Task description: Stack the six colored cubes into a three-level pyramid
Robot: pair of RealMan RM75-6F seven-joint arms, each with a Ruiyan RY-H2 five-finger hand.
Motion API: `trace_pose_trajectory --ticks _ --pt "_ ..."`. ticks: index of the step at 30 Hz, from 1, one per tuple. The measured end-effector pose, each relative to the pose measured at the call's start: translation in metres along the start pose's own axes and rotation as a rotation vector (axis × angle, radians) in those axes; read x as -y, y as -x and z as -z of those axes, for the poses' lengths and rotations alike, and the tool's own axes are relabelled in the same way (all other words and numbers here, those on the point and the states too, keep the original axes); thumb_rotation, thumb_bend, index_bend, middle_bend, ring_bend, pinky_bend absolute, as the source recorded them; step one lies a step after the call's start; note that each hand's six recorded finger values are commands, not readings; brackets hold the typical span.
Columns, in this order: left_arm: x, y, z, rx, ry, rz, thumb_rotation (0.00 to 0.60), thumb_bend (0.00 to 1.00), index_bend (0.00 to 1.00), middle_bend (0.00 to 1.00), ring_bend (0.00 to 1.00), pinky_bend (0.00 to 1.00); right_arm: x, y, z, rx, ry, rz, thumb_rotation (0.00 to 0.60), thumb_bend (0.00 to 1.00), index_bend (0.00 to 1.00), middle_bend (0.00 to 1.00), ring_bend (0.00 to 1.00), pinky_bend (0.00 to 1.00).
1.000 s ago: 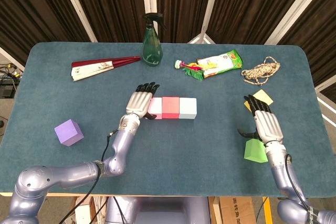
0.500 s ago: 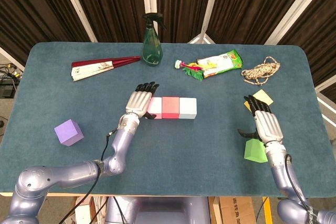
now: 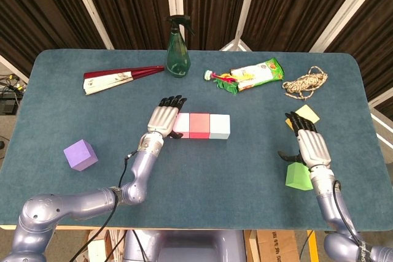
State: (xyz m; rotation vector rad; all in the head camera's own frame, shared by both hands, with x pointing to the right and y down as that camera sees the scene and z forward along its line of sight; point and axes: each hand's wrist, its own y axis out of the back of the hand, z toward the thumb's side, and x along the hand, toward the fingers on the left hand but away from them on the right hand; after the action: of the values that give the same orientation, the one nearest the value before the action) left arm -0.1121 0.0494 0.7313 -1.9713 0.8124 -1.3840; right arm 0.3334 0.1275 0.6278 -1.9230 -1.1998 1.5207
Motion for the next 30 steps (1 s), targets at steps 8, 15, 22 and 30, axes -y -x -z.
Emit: trace_pose_trajectory --ticks 8,15,22,30 --pt "0.002 0.002 0.002 0.0 0.006 0.009 0.6 0.24 0.0 0.0 0.0 0.0 0.001 0.0 0.0 0.0 -0.002 -0.002 0.6 0.26 0.0 0.0 0.0 0.0" --pt "-0.004 0.009 0.002 0.014 0.018 0.006 0.6 0.24 0.0 0.0 0.0 0.0 0.0 0.0 0.0 -0.001 -0.001 0.002 0.6 0.26 0.0 0.0 0.0 0.0" --pt "-0.019 0.022 0.015 0.003 0.009 -0.012 0.6 0.24 0.0 0.0 0.0 0.0 -0.002 -0.001 -0.001 -0.002 0.006 0.004 0.6 0.26 0.0 0.0 0.0 0.0" --pt "-0.044 0.045 0.054 -0.057 0.007 -0.033 0.6 0.21 0.0 0.0 0.0 0.0 -0.002 -0.002 -0.003 -0.009 0.008 0.003 0.6 0.26 0.0 0.0 0.0 0.0"
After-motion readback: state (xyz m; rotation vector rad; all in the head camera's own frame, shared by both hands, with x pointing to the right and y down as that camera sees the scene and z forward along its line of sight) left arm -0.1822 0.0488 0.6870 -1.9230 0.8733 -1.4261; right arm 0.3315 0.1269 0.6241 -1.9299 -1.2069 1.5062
